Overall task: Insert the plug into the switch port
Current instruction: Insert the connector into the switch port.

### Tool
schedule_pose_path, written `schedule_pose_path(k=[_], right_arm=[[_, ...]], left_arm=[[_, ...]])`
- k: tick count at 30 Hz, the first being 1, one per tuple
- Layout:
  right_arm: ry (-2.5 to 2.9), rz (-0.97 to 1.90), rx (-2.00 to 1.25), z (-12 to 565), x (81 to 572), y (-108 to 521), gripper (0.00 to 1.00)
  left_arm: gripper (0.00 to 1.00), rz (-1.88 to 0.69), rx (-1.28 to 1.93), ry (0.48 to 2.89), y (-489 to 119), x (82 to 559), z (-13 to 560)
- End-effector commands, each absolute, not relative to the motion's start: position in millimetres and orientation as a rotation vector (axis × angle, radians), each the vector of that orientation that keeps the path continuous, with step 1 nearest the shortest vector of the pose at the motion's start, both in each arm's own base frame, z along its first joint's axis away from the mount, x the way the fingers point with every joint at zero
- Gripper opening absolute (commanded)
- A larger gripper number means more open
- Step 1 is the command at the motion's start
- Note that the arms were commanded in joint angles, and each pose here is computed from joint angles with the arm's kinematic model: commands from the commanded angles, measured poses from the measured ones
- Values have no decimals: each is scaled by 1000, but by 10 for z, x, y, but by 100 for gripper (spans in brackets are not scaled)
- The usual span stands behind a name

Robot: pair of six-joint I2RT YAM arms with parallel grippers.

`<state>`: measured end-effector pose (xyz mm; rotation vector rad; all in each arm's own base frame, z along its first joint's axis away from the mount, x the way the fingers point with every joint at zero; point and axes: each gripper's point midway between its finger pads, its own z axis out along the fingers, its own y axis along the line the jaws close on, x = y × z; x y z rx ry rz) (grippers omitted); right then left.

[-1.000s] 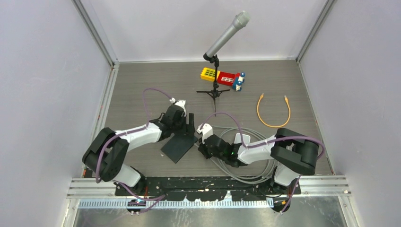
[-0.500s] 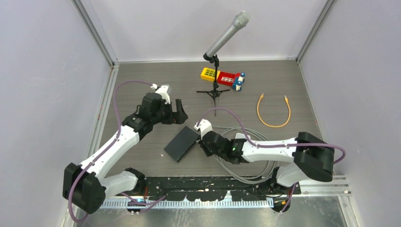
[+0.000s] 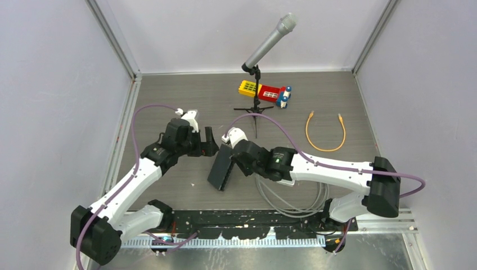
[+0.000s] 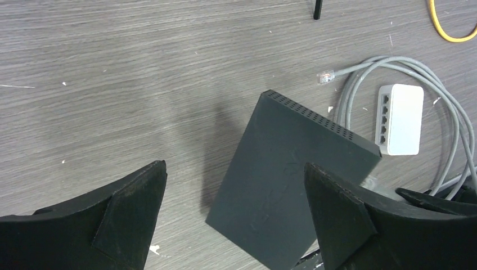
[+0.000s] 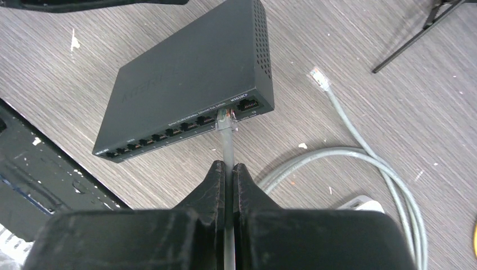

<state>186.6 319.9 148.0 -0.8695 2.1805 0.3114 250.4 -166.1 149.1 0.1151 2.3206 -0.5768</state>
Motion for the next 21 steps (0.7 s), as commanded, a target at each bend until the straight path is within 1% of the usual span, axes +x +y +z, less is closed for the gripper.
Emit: schedule_pose_path(k=[1, 4, 8, 12, 18, 19, 20, 21], right_arm=[[2115, 262, -837, 1784, 1986, 3117, 1], [2121, 231, -823, 1586, 2045, 3095, 1], [2116, 307, -754, 1275, 2150, 3233, 0], [2105, 345, -718, 1009, 2271, 3409, 1], [2096, 433, -648, 686, 2568, 3767, 1], [2100, 448, -646, 645, 2603, 3808, 7], [2099, 466, -644, 619, 2627, 3849, 23], [2095, 473, -633, 619, 2646, 3866, 66]], left_arm=[[94, -529, 68, 2296, -1566, 2523, 1532], [94, -498, 28, 2297, -1498, 2511, 1523], [94, -411, -26, 2287, -1343, 2515, 1552], [94, -411, -35, 2271, -1312, 2483, 1613], [95, -407, -35, 2285, -1303, 2460, 1516], [94, -407, -31, 2294, -1307, 2450, 1508], [94, -408, -27, 2304, -1312, 2442, 1494], [94, -409, -25, 2310, -1315, 2434, 1483]])
